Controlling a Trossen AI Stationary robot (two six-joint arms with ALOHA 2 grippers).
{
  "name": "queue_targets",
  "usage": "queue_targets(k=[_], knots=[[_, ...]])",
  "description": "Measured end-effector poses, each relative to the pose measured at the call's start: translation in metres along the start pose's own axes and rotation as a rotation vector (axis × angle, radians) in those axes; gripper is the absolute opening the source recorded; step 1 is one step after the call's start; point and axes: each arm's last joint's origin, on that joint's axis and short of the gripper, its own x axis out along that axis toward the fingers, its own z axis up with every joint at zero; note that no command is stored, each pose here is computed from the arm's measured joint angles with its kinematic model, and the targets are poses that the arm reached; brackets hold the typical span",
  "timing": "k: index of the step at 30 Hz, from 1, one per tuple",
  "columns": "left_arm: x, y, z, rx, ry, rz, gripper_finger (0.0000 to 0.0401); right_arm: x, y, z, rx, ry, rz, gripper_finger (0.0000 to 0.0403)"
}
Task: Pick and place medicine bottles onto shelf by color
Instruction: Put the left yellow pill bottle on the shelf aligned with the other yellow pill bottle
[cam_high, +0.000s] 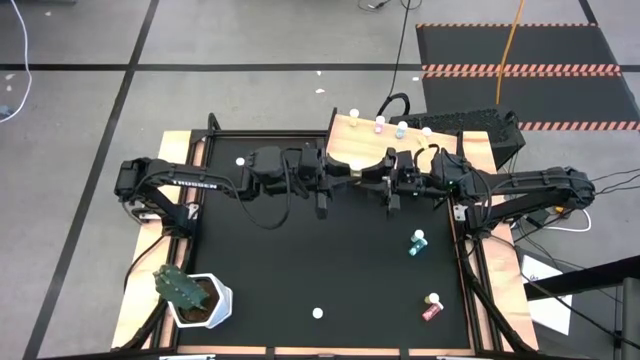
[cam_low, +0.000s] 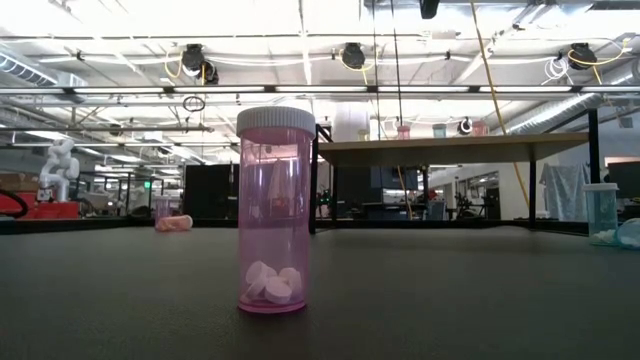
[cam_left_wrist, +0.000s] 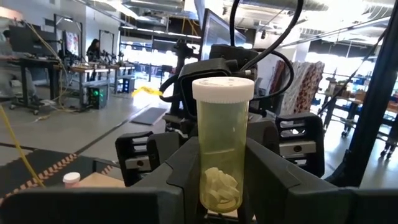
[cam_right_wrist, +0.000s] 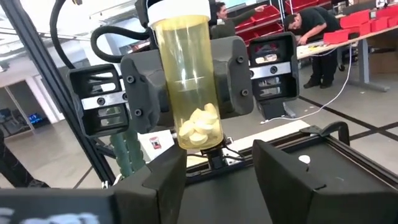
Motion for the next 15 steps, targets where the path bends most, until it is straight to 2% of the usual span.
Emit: queue_targets(k=[10, 15], knots=[[-0.0001, 0.0024, -0.0001, -0.001, 0.003, 0.0, 0.0108, 0.0, -0.0004, -0.0005, -0.002, 0.01, 0.01, 0.0198], [-0.0002, 0.0089, -0.0004, -0.02, 0.007, 0.022, 0.0108, 0.0001, -0.0046, -0.0009, -0.019, 0.005, -0.062, 0.0215]])
